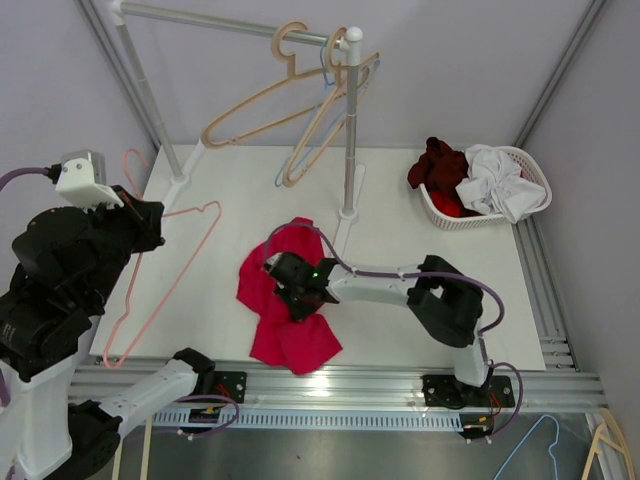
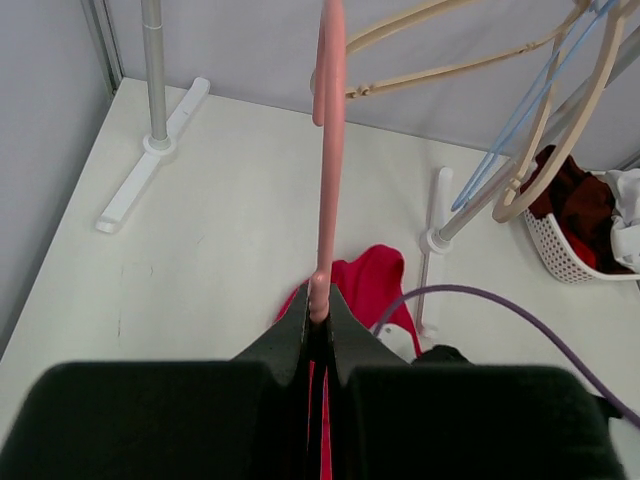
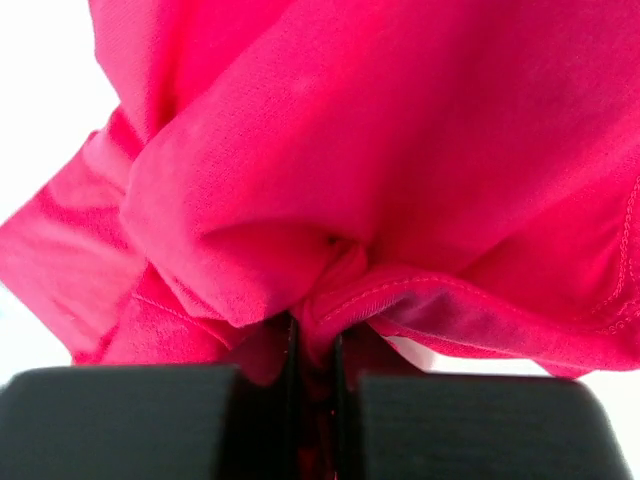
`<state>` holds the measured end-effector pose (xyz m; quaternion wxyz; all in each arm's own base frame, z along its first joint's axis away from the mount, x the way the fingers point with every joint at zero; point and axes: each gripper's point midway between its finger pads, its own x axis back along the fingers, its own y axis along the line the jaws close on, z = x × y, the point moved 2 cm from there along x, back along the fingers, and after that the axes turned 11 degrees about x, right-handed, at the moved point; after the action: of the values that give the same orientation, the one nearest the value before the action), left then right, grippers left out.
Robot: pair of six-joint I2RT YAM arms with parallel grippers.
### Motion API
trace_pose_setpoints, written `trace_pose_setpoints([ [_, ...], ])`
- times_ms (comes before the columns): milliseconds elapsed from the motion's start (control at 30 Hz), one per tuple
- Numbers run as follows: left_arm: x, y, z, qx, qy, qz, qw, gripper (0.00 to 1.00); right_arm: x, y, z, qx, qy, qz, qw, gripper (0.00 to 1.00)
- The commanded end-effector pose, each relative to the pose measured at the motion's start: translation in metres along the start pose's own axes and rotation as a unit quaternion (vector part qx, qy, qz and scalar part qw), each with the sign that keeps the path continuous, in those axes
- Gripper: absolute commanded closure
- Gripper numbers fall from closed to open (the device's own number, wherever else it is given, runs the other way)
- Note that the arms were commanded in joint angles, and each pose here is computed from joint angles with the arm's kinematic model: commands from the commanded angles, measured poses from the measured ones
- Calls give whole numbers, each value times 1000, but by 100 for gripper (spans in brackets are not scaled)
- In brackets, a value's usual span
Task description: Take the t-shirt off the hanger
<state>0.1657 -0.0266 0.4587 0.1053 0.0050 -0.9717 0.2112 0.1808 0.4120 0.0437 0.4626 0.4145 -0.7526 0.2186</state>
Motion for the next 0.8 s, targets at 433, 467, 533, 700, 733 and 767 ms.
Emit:
trace_pose_setpoints([
  [433,-8,-12,-11,-17,-20,25,999,99,391,-265,-62,-269,-341,200,878,100],
  [467,-8,-12,-10,-17,-18,25,999,99,392,-283,-62,-282,-336,210,874,100],
  [533,-7,-10,-10,-18,-19,22,999,99,435,-316,-64,-297,-376,234,846,100],
  [700,-15,-7,-9,-25,-26,6,999,99,455,-390,-60,-347,-387,265,812,100],
  [733,-18,-4,-9,-29,-27,-4,999,99,461,-406,-53,-362,-393,276,799,100],
  [767,-24,-3,-8,-33,-23,-19,999,99,458,-417,-52,-368,-394,276,795,100],
])
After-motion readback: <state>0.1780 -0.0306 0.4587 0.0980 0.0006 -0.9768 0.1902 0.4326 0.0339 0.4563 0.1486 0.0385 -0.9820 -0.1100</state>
